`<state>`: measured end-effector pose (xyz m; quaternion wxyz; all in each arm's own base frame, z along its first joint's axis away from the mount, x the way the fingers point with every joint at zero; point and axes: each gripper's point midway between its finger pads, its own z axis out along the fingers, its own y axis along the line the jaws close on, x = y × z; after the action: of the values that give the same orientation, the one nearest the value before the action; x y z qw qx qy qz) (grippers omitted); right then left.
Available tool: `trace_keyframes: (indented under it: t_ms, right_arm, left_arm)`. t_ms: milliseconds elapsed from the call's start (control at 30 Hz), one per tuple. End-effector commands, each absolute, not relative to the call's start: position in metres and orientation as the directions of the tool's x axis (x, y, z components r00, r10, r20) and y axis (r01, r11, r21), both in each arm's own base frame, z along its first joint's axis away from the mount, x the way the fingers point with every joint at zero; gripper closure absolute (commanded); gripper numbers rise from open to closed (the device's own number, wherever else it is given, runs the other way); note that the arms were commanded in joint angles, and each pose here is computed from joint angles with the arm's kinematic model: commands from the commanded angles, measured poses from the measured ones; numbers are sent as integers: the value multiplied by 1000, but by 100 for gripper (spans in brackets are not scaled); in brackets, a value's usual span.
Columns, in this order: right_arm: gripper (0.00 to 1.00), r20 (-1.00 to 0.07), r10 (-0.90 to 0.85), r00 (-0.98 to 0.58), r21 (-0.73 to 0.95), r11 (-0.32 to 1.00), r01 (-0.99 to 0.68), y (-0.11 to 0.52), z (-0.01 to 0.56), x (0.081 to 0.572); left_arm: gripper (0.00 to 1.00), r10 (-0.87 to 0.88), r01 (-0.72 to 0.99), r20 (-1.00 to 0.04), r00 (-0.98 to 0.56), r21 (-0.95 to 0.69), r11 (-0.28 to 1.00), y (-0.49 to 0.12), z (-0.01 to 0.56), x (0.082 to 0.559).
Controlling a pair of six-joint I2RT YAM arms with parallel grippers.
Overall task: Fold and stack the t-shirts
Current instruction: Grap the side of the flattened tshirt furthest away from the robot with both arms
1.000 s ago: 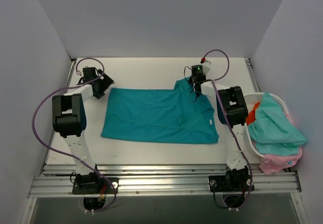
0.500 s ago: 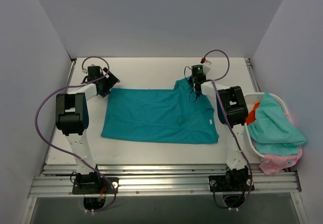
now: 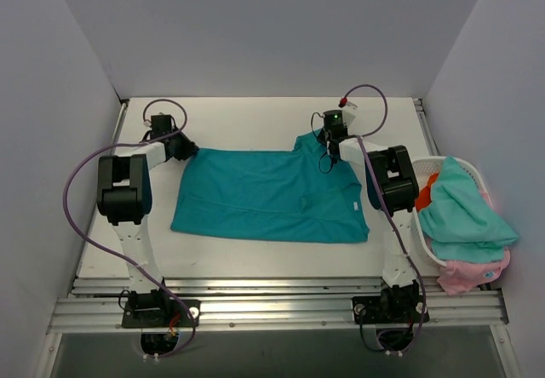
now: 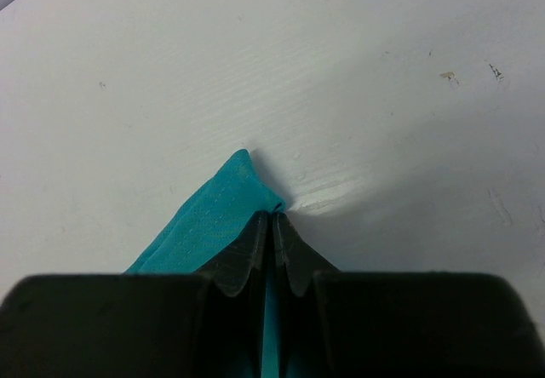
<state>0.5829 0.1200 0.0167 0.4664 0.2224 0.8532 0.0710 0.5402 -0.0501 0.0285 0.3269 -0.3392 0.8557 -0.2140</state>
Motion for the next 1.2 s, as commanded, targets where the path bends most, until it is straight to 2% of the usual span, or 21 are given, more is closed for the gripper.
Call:
trace_keyframes:
  t_ms: [0,33,100,133,267,467,733,1167]
  right_arm:
    - [100,-717,427,-551,265,898,351,110,-9,557]
    - [100,-718,428,-549,266,897,352,110,-8,557]
    - [100,-718,429,-548,265,897,355,108,-8,557]
    - [100,-718,427,-549,263,897,354,108,-9,557]
    - [100,-717,428,-550,263,897,355,108,-10,557]
    - [100,-731,434,-526,276,894,353,108,6,562]
    - [100,-779,428,-458,297,895,332,105,67,575]
    - [100,-811,425,-403,314,896,313,100,123,555]
  left_arm:
    - [72,-707,-438,-400,-583,-579,688,-53,19,541]
    - [80,-706,-440,-395,-588,-576,689,-54,15,541]
    - [84,-703,-435,-395,-591,-578,690,-54,15,542]
    - [90,-702,-435,-392,-595,-577,691,-55,13,542]
    - [96,-695,-427,-400,-598,-574,698,-54,13,544]
    - [98,-679,-414,-435,-592,-558,719,-50,28,547]
    - [98,-622,-410,-536,-571,-471,782,-34,72,546]
    - [98,-593,-370,-566,-573,-468,803,-47,102,538]
